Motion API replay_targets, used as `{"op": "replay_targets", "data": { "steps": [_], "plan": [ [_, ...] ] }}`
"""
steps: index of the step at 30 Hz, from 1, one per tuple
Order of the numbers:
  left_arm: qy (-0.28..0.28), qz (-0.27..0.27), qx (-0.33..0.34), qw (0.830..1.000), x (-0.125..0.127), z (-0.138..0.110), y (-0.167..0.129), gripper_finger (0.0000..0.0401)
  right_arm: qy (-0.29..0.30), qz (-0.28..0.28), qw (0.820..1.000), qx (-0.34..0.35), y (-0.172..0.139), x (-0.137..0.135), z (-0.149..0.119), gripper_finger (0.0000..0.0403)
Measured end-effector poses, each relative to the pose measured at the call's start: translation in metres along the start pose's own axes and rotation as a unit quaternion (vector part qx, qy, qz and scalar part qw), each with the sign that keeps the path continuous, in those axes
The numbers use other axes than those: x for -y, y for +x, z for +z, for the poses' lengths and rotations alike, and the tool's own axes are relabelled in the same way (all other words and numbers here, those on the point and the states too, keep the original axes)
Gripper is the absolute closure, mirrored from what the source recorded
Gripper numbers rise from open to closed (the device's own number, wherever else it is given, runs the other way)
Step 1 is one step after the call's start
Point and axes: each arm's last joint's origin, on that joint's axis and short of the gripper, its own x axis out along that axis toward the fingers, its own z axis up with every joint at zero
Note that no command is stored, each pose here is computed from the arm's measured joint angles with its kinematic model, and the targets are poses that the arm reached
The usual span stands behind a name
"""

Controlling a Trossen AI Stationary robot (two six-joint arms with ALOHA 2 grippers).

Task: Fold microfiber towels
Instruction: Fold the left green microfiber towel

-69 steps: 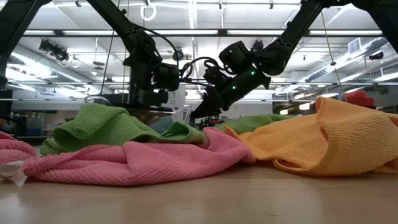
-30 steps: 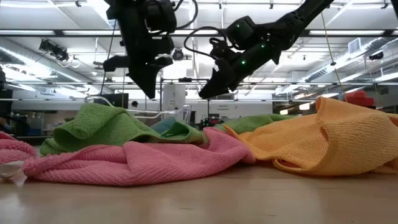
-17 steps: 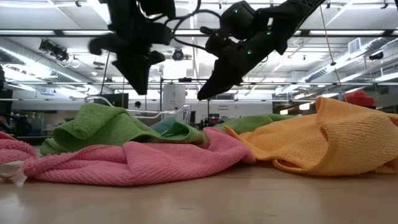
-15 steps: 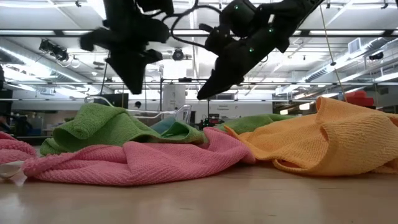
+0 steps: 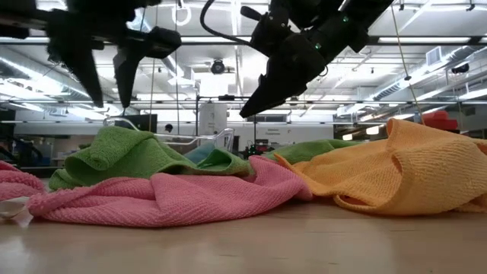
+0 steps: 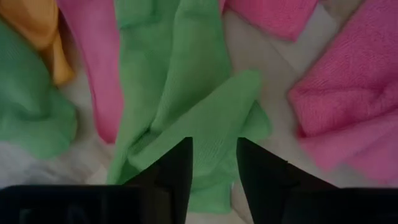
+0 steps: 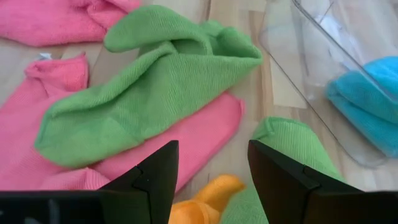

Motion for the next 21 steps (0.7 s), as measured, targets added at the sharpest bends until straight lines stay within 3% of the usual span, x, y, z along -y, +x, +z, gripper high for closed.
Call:
{"op": "replay_targets", "data": {
  "steps": [6,13,17,21],
  "plan": [
    [0.057,0.054,-0.009,0.997,0.026,0.003,0.011,0.0249,0.002,0.000,1.000,0.008,0.000,-0.004,0.002,0.0201],
    [0.126,0.084,-0.026,0.988,0.047,-0.001,0.020,0.0260,0.011,-0.001,1.000,0.014,0.000,-0.004,0.003,0.0201],
    [0.134,0.144,-0.031,0.980,0.050,-0.001,0.024,0.0274,0.013,0.000,1.000,0.019,0.000,-0.004,0.004,0.0201],
    [0.137,0.147,-0.034,0.979,0.052,-0.004,0.030,0.0287,0.012,0.002,1.000,0.020,0.000,-0.007,0.004,0.0201]
  ]
}}
